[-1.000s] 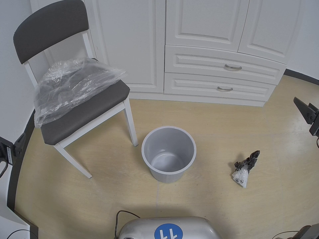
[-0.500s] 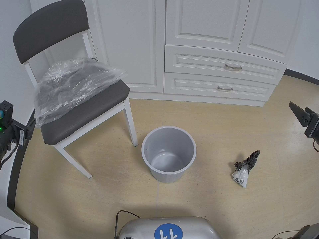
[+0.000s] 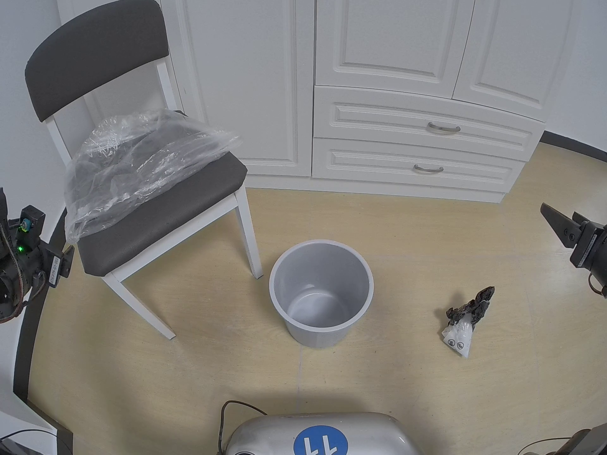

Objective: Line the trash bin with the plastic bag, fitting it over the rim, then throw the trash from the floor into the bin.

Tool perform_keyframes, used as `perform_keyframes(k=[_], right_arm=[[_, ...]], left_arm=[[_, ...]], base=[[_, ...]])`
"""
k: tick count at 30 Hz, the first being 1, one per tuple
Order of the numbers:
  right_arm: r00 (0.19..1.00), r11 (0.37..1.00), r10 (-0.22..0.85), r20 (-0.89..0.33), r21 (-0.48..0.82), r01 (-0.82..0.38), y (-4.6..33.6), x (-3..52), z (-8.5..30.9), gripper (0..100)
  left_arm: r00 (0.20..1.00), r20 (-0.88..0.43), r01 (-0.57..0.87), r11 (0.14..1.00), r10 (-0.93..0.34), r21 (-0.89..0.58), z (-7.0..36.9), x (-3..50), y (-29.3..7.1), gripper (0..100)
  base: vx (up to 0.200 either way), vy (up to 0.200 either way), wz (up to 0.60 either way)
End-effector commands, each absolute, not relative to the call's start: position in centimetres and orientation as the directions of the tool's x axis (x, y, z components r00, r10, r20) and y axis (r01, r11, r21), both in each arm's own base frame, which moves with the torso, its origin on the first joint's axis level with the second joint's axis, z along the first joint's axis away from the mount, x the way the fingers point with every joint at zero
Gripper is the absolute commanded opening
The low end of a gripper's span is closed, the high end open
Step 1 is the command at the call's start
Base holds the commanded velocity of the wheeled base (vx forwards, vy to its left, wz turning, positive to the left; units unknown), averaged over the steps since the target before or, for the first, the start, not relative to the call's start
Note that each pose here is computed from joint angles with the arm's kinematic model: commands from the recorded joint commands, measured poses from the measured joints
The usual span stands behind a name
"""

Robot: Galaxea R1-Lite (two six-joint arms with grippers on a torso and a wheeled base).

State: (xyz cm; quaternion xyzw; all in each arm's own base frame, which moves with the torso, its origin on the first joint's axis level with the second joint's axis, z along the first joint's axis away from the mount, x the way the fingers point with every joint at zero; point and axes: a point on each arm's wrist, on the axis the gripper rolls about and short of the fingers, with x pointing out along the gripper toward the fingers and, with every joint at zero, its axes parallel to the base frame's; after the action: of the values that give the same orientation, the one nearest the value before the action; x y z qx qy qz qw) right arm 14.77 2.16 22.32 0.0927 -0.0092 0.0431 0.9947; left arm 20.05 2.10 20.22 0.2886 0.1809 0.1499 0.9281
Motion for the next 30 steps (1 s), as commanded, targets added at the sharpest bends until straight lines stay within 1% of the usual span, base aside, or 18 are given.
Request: perform_keyframes(k=[1,10,14,17,23,30], right_arm=[[0.996,0.979,0.086,-0.003,0.187,-0.084,2.3,15.4,21.8,100],[0.996,0.973,0.084,-0.009,0.217,-0.080,2.3,15.8,21.8,100],[0.996,0.972,0.084,-0.006,0.219,-0.081,2.3,15.8,21.9,100],[0.997,0.972,0.074,-0.003,0.222,-0.071,2.1,15.8,22.0,100],[0.999,0.973,0.049,0.009,0.224,-0.050,1.6,15.9,22.2,100],[0.999,0.974,0.029,0.035,0.226,-0.036,1.3,15.9,22.5,100]], left_arm=[[0.854,-0.304,-0.178,0.786,0.422,0.591,18.9,20.9,3.1,100],[0.831,-0.363,-0.172,0.816,0.421,0.552,17.4,22.6,5.0,100],[0.839,-0.335,-0.207,0.820,0.429,0.533,16.9,24.1,5.6,100],[0.848,-0.290,-0.247,0.815,0.444,0.525,16.3,25.7,6.5,100],[0.844,-0.276,-0.270,0.810,0.459,0.520,15.3,27.7,7.5,100],[0.855,-0.231,-0.326,0.827,0.465,0.457,15.0,29.3,7.9,100]], base=[[0.000,0.000,0.00],[0.000,0.000,0.00],[0.000,0.000,0.00],[0.000,0.000,0.00],[0.000,0.000,0.00],[0.000,0.000,0.00]])
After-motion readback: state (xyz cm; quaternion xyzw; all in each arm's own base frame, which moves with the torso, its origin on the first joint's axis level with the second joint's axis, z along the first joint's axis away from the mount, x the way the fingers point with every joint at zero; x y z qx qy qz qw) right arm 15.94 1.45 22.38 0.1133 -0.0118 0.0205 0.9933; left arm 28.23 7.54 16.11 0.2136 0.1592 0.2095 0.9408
